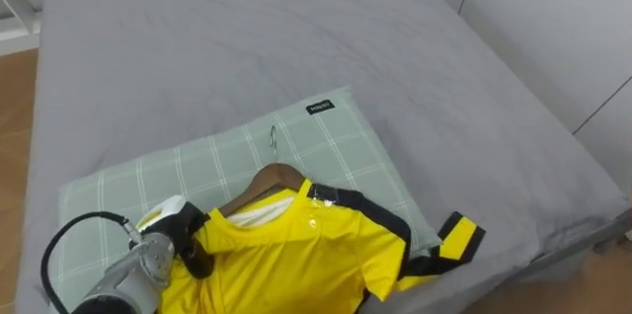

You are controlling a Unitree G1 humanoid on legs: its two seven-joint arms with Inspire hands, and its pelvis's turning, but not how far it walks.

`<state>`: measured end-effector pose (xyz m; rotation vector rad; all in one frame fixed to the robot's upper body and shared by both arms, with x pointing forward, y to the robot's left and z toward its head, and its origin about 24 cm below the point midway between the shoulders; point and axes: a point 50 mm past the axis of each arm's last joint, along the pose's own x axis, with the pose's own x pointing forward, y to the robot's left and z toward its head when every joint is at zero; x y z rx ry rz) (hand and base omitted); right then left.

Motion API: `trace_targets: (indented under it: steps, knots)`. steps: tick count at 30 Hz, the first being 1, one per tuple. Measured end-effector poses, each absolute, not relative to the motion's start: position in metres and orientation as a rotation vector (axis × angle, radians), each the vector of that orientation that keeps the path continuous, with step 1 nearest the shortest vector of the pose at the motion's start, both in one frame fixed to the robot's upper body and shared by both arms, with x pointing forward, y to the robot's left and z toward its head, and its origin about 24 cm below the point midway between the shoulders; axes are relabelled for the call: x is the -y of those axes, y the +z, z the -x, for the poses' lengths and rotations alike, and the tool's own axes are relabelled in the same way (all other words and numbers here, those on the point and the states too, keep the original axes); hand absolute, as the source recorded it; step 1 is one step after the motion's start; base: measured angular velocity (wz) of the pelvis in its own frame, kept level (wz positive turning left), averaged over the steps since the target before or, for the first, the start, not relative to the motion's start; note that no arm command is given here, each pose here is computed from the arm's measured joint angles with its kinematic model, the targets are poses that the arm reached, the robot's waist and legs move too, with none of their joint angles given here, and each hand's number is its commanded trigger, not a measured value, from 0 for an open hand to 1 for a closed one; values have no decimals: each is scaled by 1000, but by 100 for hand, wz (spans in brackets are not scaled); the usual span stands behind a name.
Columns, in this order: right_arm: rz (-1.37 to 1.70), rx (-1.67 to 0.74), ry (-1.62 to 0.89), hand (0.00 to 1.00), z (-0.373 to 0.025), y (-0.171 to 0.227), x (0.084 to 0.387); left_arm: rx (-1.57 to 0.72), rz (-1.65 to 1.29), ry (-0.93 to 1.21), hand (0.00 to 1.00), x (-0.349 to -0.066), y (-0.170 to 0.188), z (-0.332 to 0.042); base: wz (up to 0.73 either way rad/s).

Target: Hang clothes

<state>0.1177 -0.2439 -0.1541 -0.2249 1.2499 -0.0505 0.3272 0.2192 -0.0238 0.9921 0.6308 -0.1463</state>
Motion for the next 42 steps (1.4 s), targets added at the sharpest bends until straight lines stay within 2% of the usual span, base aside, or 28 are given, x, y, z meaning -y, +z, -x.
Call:
trace_targets:
  steps: [12,17,23,31,39,42]
  knots:
    - [176,-1267,-91,0,-106,-155,253,-581,-995,-165,100,-212,-17,-332,0]
    - [159,-1315,-146,0,-84,-157,262,-582,-986,-173,100,-211,-19,-331,0]
    - [212,-1409,-171,0,-49,-160,272,-572,-944,-201,100,-207,-32,-314,2]
    - [216,-1442,-236,0,-38,-159,277,-529,-882,-184,100,-207,-34,-303,8]
    - [255,-1455,-210,0,-35,-159,277,-401,-731,-121,100,-205,-14,-300,2]
    - [270,-1476,-201,0,-27,-160,278,-377,-704,-107,100,-207,-14,-287,9]
